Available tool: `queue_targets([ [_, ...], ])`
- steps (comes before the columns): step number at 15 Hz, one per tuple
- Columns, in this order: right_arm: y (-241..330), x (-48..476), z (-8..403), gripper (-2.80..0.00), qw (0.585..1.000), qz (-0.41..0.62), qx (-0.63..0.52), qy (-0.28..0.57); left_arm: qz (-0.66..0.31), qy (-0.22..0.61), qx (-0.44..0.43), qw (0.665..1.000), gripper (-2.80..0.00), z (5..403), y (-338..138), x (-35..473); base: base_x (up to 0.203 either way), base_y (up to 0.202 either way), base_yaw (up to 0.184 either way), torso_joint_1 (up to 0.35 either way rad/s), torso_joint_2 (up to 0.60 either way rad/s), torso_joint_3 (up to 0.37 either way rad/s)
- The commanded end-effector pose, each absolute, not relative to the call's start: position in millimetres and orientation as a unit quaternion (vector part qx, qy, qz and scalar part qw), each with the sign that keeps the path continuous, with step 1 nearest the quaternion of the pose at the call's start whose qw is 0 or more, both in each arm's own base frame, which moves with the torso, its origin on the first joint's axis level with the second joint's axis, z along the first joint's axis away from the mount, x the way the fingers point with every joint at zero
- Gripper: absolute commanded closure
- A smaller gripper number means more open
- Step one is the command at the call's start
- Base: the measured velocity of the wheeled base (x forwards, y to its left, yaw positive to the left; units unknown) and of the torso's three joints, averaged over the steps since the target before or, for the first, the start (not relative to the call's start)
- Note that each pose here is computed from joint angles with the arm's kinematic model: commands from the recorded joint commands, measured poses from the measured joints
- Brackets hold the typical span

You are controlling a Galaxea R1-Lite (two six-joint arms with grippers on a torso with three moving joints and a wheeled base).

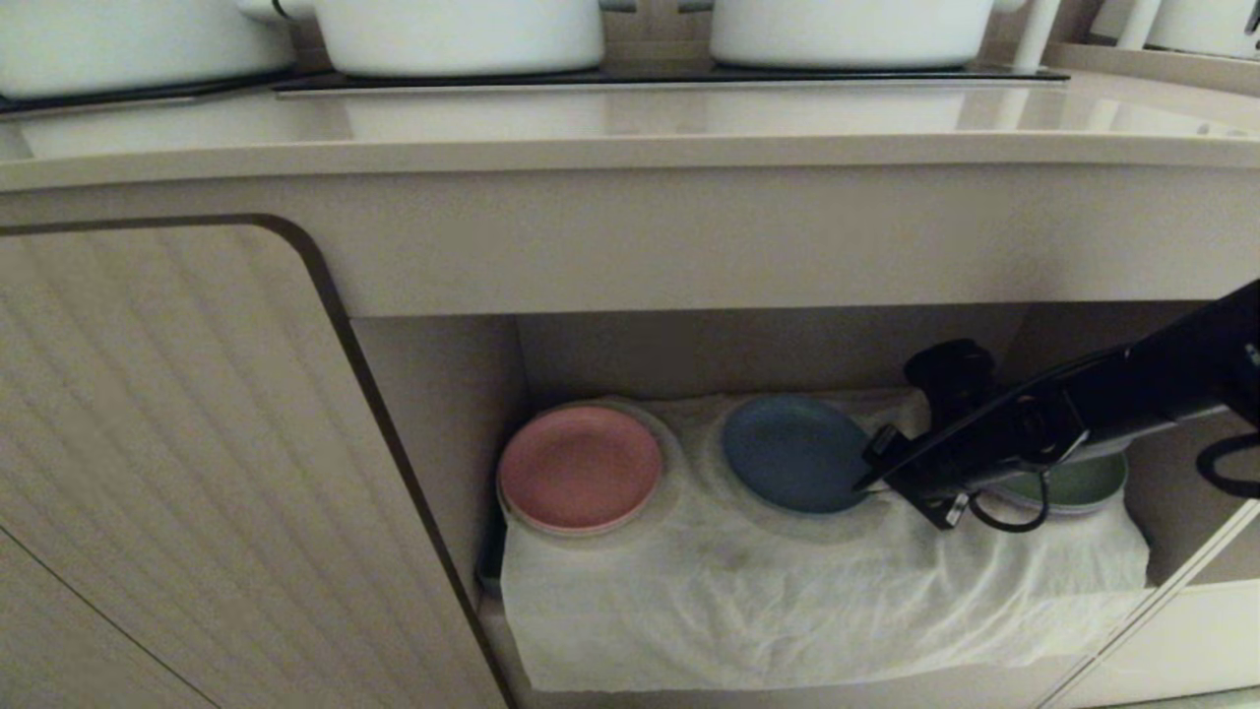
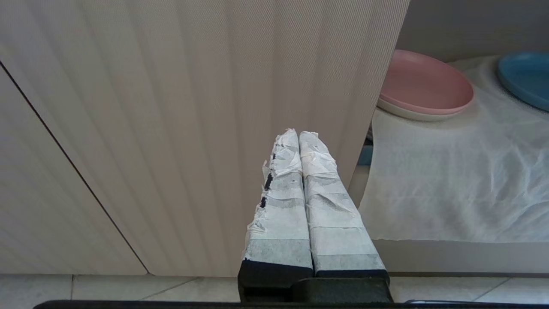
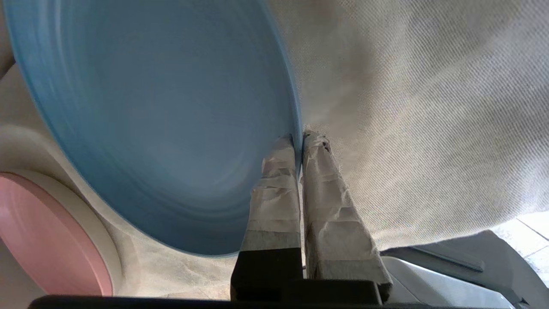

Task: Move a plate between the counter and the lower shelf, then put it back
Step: Put the plate in the cupboard

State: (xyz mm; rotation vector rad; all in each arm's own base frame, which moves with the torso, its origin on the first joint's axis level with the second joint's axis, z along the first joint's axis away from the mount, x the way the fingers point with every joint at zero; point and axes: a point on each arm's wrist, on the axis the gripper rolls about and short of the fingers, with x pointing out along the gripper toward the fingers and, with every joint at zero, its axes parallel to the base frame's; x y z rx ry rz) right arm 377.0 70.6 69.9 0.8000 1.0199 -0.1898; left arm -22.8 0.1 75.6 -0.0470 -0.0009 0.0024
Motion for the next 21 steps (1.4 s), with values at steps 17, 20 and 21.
queue_targets([
  [17, 77.6, 374.3, 68.3, 0.0, 0.788, -0.088, 0.363, 0.49, 0.002, -0.001, -0.024, 1.0, 0.0, 75.6, 0.1, -22.8, 0.0, 0.0, 0.0, 0.0, 0.0, 0.0],
  [20, 77.0, 371.4, 70.3, 0.0, 0.783, -0.092, 0.348, 0.506, 0.002, -0.001, -0.024, 1.0, 0.0, 75.6, 0.1, -22.8, 0.0, 0.0, 0.0, 0.0, 0.0, 0.0],
  [21, 76.4, 371.1, 71.0, 0.0, 0.785, -0.09, 0.344, 0.507, 0.002, -0.001, -0.024, 1.0, 0.0, 75.6, 0.1, -22.8, 0.0, 0.0, 0.0, 0.0, 0.0, 0.0],
])
